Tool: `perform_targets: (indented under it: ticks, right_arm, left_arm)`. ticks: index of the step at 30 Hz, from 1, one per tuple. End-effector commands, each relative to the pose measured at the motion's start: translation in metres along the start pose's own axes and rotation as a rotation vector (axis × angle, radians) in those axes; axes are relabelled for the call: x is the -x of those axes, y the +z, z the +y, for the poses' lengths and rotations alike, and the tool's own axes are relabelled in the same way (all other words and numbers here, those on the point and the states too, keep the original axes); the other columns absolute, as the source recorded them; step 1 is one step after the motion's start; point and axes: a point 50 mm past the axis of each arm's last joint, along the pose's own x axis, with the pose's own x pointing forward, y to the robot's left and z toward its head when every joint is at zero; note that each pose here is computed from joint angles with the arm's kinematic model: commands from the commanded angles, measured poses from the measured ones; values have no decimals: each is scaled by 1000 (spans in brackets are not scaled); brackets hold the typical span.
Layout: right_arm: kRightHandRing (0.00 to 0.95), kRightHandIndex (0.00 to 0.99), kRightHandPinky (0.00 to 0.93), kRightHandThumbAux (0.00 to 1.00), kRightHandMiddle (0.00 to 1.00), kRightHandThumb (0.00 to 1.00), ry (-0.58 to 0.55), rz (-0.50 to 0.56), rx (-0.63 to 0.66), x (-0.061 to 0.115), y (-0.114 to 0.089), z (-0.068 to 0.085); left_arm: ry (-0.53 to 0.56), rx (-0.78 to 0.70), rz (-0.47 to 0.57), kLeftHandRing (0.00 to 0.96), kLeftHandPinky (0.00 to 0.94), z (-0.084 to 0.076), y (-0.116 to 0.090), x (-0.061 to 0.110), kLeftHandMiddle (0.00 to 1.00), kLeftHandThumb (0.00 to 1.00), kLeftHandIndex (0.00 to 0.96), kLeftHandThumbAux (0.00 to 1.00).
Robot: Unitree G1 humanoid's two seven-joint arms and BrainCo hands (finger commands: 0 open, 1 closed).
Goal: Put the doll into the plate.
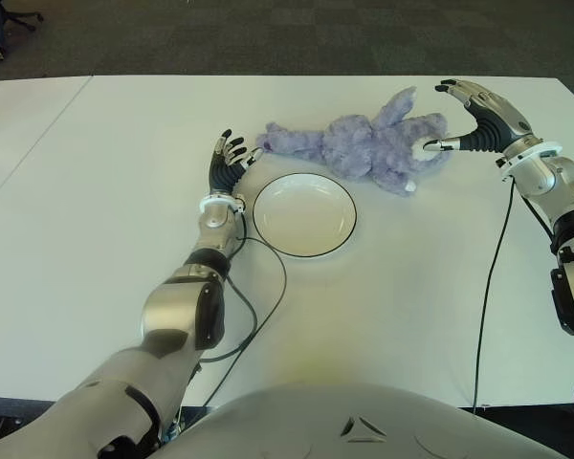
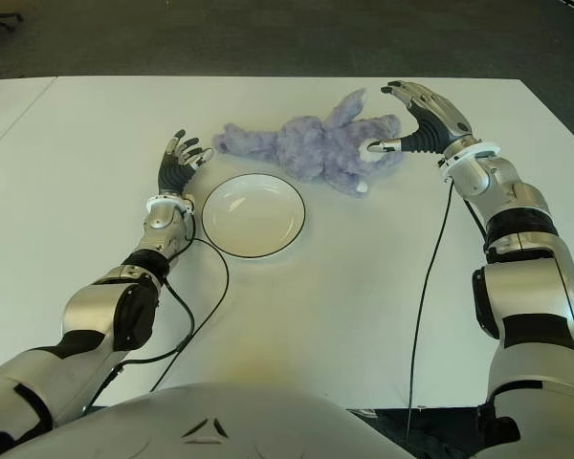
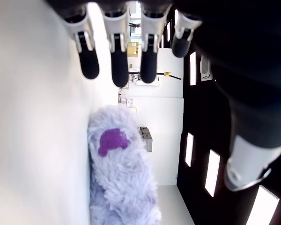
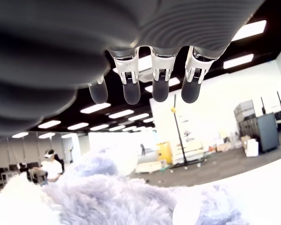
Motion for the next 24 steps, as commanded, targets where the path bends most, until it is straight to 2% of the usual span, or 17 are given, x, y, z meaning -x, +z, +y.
perform_targets:
  ticks: [1,11,16,21,24]
  right_arm:
    - [0,9,0,435,0,54,9,41,-15,-1,-1,10]
    - [0,21,1,446,0,60,23,74,-63,1,0,28]
    - [0,28,17,454,0,64,68,70,-99,-1,11,55]
    - [0,45,18,486,0,81,102,50,-139,0,23,75]
    - [0,51,23,509,0,100,147,24,-199,4,38,100]
  left_arm:
    - [21,7,332,205,203,7,-72,41,196,0,77,687]
    - [14,10,325,199,203,6,-72,41,188,0,75,652]
    - [9,15,325,202,205,6,-72,41,195,0,84,639]
    - [10,16,322,202,215,6,-72,41,191,0,90,635]
    - [10,11,323,203,211,6,-72,41,192,0,94,633]
